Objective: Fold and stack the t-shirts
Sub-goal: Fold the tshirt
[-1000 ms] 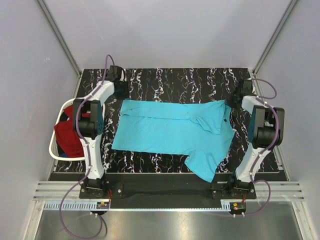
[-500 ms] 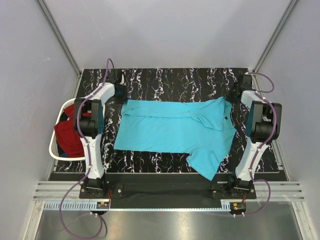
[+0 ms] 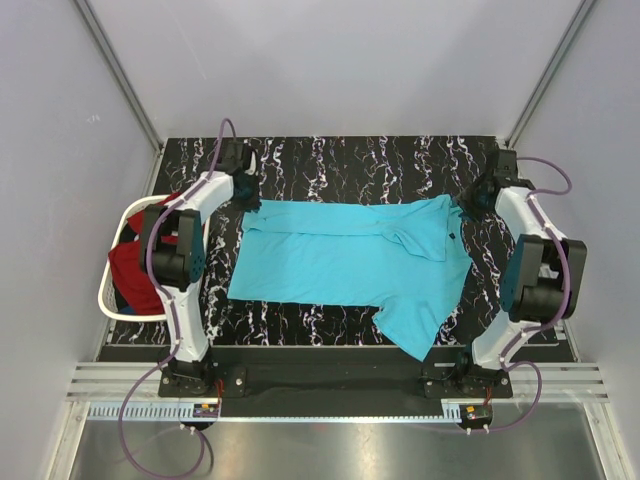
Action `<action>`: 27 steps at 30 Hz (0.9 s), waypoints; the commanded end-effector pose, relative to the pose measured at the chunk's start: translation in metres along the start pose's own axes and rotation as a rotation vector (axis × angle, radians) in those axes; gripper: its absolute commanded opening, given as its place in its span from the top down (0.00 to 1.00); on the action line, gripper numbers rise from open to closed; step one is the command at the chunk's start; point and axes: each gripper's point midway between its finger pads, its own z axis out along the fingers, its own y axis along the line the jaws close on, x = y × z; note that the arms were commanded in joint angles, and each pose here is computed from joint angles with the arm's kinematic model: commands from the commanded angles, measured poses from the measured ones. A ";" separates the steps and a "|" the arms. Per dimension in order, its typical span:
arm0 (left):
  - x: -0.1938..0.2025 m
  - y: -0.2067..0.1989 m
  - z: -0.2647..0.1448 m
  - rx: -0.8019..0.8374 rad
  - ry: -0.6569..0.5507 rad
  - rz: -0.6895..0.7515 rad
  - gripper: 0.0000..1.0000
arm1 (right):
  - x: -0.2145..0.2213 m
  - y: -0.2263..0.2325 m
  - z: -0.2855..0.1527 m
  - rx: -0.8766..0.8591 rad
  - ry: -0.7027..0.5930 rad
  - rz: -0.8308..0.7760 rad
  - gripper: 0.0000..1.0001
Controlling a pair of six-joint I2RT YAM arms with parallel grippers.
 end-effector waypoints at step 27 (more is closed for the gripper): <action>-0.004 -0.014 -0.030 -0.127 -0.084 0.123 0.69 | 0.086 -0.067 -0.022 0.152 0.115 0.131 0.63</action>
